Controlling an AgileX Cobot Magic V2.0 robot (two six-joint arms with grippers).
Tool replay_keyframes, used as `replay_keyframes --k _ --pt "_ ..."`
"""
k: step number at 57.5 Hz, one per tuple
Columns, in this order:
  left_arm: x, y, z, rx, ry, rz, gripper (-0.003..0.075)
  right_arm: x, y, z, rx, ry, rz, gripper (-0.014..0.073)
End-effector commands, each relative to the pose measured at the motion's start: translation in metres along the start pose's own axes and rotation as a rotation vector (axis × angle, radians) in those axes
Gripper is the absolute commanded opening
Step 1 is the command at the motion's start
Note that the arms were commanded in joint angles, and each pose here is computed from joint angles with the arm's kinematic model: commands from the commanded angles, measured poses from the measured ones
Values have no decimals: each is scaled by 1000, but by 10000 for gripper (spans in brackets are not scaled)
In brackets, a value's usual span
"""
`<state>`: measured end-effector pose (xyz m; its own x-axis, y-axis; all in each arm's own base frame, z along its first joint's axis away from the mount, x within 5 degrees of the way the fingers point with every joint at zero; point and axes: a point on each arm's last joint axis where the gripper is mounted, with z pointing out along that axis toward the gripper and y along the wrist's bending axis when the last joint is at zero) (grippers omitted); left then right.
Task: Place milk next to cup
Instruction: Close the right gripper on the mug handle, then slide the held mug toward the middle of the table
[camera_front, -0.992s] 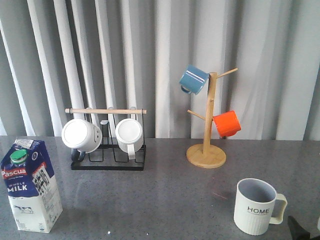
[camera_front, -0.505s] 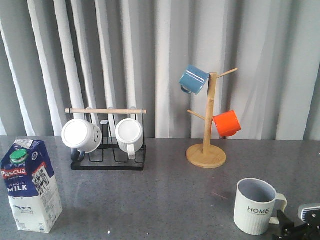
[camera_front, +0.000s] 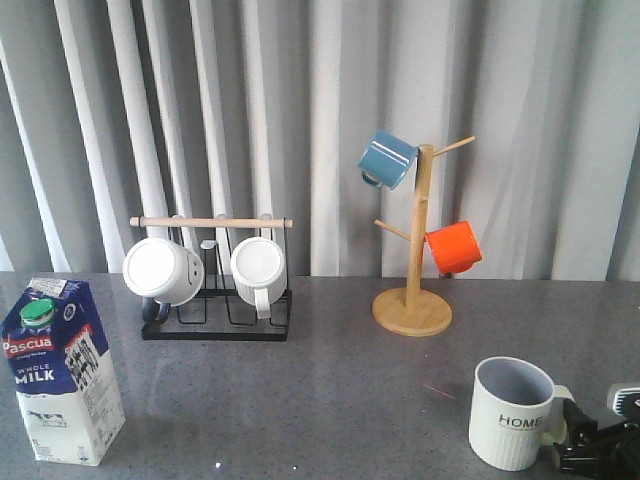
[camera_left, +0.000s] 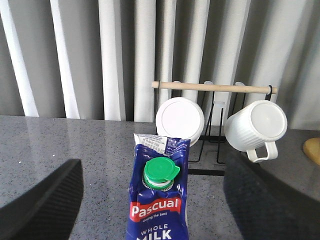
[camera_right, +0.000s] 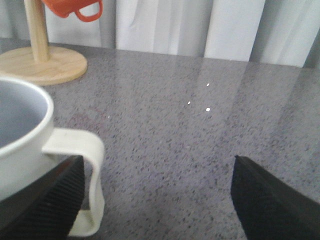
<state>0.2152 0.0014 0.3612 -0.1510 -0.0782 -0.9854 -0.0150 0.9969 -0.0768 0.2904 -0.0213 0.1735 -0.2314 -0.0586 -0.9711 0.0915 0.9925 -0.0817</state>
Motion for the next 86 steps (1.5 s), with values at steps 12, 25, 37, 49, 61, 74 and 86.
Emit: replay_keyframes --k 12,25,37,49,61,74,86 --pt "-20 -1 -5 3 -119 -10 555 -14 2 -1 -41 -78 13 582" --pt "-20 -1 -5 3 -119 -10 555 -10 3 11 -47 -82 -3 582" --pt "-20 -1 -5 3 -119 -10 555 2 4 19 -39 -101 3 582" --pt "-20 -1 -5 3 -119 -10 555 3 6 39 -46 -104 -2 501" --pt "-20 -1 -5 3 -119 -10 555 -3 12 52 -109 -112 8 103" --pt "-20 -1 -5 3 -119 -10 555 -11 22 49 -189 -148 99 0" --pt "-20 -1 -5 3 -119 -10 555 -21 65 39 -287 -158 91 10"
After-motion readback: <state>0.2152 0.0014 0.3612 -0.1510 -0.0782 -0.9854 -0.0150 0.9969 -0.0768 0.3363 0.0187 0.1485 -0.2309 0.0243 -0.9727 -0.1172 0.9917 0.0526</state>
